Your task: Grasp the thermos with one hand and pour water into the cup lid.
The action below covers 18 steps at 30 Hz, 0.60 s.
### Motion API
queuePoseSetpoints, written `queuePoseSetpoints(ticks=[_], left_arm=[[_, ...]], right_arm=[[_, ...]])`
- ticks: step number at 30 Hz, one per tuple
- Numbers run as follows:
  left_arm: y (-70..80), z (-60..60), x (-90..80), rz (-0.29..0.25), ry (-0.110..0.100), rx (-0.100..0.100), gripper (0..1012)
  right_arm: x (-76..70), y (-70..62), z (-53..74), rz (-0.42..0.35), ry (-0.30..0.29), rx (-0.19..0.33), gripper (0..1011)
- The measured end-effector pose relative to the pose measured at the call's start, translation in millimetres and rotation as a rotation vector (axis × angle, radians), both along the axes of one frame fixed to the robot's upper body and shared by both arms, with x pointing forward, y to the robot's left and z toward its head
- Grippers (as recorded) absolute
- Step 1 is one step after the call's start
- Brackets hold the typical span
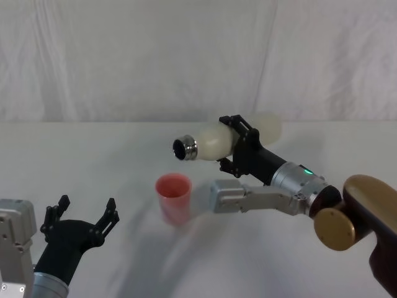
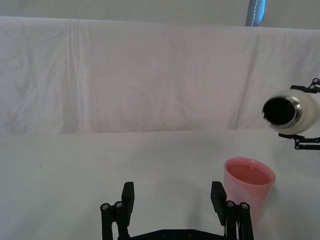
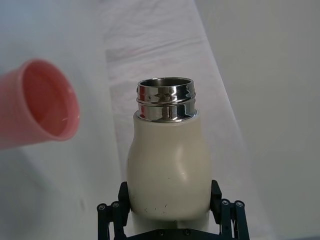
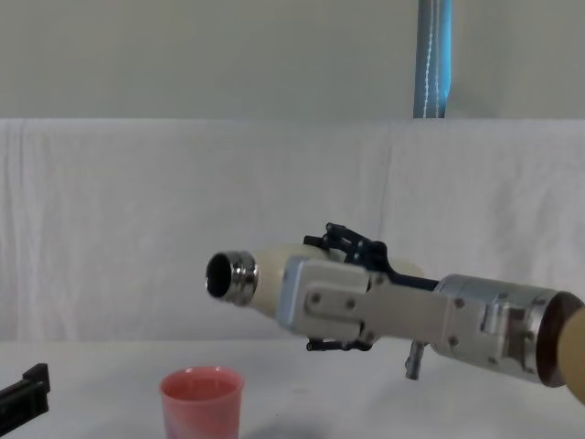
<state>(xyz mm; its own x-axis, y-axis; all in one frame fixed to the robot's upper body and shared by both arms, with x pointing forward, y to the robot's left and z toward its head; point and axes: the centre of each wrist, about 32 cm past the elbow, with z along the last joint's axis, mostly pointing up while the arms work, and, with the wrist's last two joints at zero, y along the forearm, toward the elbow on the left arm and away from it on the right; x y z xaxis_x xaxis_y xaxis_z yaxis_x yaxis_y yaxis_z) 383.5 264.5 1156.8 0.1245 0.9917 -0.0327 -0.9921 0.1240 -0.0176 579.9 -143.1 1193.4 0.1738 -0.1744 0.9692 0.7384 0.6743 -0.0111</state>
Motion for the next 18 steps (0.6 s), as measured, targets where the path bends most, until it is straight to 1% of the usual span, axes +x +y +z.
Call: queuePoseSetpoints(ticks=[5,6,9,10,13,14,15,16,17,18], left_arm=[[0.0,0.0,0.0,0.0,0.0,0.0,1001],[0.0,0.0,0.0,0.0,0.0,0.0,1001],[0.0,0.0,0.0,0.0,0.0,0.0,1001],[0.0,0.0,0.0,0.0,0.0,0.0,1001],[0.0,0.0,0.0,0.0,0.0,0.0,1001],[0.0,0.0,0.0,0.0,0.0,0.0,1001],[0.0,0.0,0.0,0.0,0.0,0.0,1001],[0.0,0.0,0.0,0.0,0.0,0.0,1001],[0.0,0.0,0.0,0.0,0.0,0.0,1001],[0.0,0.0,0.0,0.0,0.0,0.0,1001]], right_arm=[[-2.7,-3.7,3.4,0.002,0.079,0.097,955],[-4.0,-4.6,4.2,0.0,0.118,0.144,955],[-5.4,-6.3,4.8,-0.007,0.178,0.223,955],[-6.7,-7.5,4.6,-0.015,0.223,0.283,955],[-8.3,-9.6,4.6,-0.028,0.28,0.364,955],[-9.1,-10.6,4.5,-0.035,0.307,0.4,955],[-10.0,-12.4,4.3,-0.046,0.337,0.446,955],[-10.2,-13.2,4.4,-0.05,0.347,0.464,955],[-11.4,-14.3,3.8,-0.062,0.381,0.512,955],[-11.4,-14.3,3.8,-0.062,0.381,0.512,955]])
